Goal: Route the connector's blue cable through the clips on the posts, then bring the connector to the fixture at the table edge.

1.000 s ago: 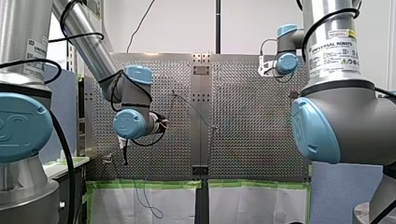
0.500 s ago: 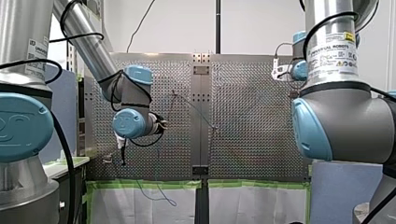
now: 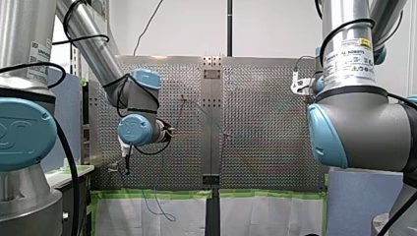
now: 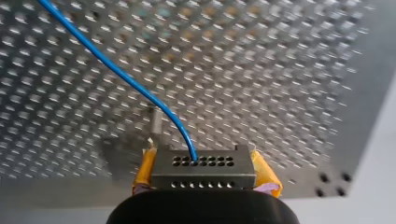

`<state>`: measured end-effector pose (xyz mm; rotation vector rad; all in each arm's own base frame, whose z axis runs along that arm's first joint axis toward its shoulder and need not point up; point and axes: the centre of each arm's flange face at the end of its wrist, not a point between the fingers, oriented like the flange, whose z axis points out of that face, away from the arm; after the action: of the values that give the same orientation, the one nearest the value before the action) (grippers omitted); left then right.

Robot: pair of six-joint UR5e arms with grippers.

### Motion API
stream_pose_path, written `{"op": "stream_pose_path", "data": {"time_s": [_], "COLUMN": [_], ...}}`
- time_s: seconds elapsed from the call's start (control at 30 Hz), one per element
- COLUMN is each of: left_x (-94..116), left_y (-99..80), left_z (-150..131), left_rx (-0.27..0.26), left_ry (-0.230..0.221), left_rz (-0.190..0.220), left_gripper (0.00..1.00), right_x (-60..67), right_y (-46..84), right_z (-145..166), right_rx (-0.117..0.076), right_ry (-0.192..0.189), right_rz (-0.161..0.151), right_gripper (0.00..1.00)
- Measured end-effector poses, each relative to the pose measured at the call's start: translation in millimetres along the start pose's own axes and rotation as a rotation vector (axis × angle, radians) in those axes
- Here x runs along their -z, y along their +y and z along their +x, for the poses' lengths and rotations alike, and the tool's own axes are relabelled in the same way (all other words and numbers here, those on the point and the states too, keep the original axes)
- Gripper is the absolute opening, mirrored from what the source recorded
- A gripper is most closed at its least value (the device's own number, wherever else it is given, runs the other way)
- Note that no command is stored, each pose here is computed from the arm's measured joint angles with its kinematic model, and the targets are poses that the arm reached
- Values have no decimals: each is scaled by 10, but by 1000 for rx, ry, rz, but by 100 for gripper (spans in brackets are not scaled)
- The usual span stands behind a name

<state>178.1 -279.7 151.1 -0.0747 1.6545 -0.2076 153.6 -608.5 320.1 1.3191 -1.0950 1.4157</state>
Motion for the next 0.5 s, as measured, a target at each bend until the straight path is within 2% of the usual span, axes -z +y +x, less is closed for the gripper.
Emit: {"op": "stream_pose_path", "data": {"time_s": [0.13,0.5], "left_x": [-2,6], "left_y": [20,53], "left_z": [1,7], "left_rx": [-9,-24], "left_ry": [5,15], "left_rz": [-12,-31], "left_gripper": [100,100], "right_x": [-39,-72], "right_y": [-3,-6], "right_z": [-147,-189], "right_rx": [-5,-7], "right_ry": [-17,-7], "right_rz": [30,109], "right_gripper": [0,0]}}
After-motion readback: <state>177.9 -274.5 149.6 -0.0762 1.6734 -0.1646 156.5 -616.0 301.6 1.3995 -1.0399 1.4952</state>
